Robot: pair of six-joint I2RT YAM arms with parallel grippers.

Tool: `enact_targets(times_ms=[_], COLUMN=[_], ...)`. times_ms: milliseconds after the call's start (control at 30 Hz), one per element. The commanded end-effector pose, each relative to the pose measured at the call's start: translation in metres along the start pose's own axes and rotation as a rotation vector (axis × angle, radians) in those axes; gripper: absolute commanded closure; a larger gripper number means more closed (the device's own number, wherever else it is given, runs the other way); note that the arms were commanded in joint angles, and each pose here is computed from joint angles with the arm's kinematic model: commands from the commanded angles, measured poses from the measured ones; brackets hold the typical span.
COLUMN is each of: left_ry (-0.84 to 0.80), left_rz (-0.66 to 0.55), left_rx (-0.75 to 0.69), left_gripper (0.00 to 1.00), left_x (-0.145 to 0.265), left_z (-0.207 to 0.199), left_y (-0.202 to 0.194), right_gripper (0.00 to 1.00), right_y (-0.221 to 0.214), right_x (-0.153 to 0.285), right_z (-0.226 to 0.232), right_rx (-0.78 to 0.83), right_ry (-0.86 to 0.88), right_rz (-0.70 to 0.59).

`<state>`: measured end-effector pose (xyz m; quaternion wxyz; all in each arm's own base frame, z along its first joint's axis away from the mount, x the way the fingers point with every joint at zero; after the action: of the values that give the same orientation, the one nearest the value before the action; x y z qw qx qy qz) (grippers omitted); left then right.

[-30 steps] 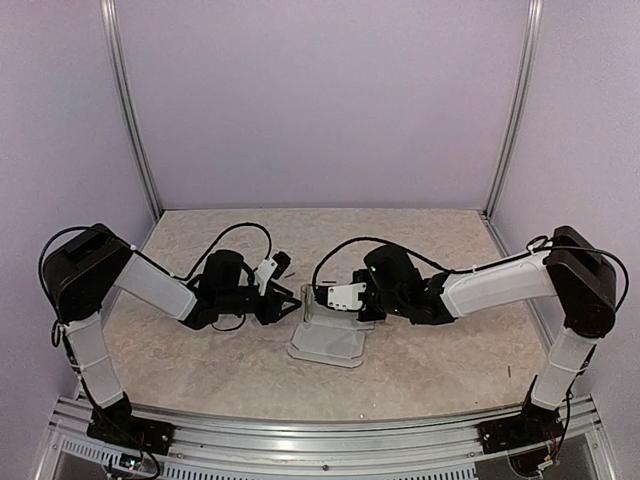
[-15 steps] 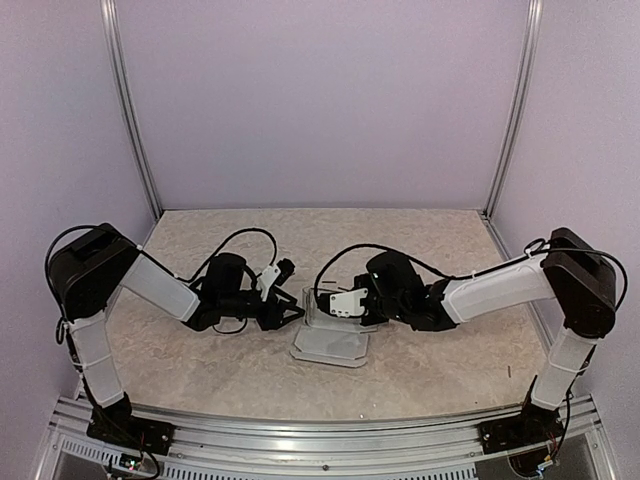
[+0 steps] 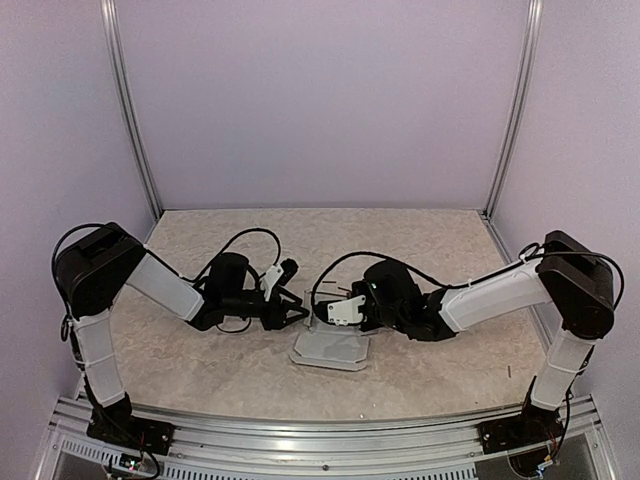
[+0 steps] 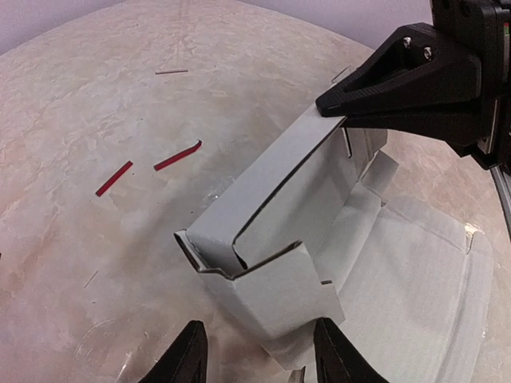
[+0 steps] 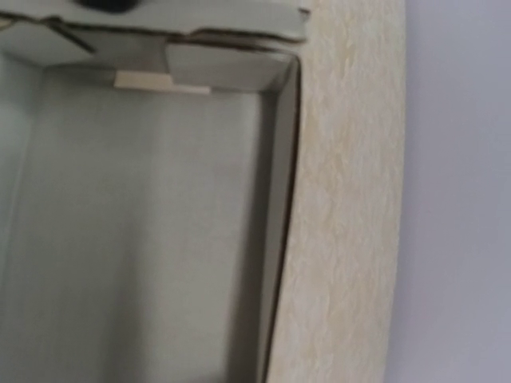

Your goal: Fold the paper box

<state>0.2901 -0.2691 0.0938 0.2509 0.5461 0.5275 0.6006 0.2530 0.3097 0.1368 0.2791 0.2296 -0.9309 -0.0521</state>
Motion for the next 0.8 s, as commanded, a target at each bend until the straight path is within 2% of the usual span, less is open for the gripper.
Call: enact_targets(times_ms=[0,200,567,767], left_ry=[-0.002,0.106,-0.045,-0.069], left_rz=[-0.025,-0.016,-0.054,-0.038], left_rx=[-0.010,0.016,0.047,0.049], left_gripper=[0.54,0.52,0.51,0.51], left_x=[-0.006,-0.006,-0.003,-0.004], left_z=[0.001,0.012,0.008,0.004], left_y=[0.005,0.007,0.011,0.003], right_gripper=[1.00,1.00,1.00,1.00], right_y=[0.001,0.003,0.006,0.007], right_x=[0.002,0.003,0.007,0.010], right_z=[0.010,0.010,0.012,0.023], right_rx=[0.027,0.052,0.065,0.130], right_ry=[0.006,-0.024,-0.039,-0.114], right_rz=[0.002,0.008,0.003,0.028])
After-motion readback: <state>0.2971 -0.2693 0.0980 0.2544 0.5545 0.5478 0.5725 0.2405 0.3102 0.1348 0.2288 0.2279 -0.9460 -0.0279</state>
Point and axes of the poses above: each gripper's point midway between its finger pads, its own x axis back along the fingers, its own z axis along the line the jaws close on, y = z × x, the point moved 9 cm from there along x, back along the fingers, and after that the axes turned 2 degrees about -x, right-handed, at the moved point
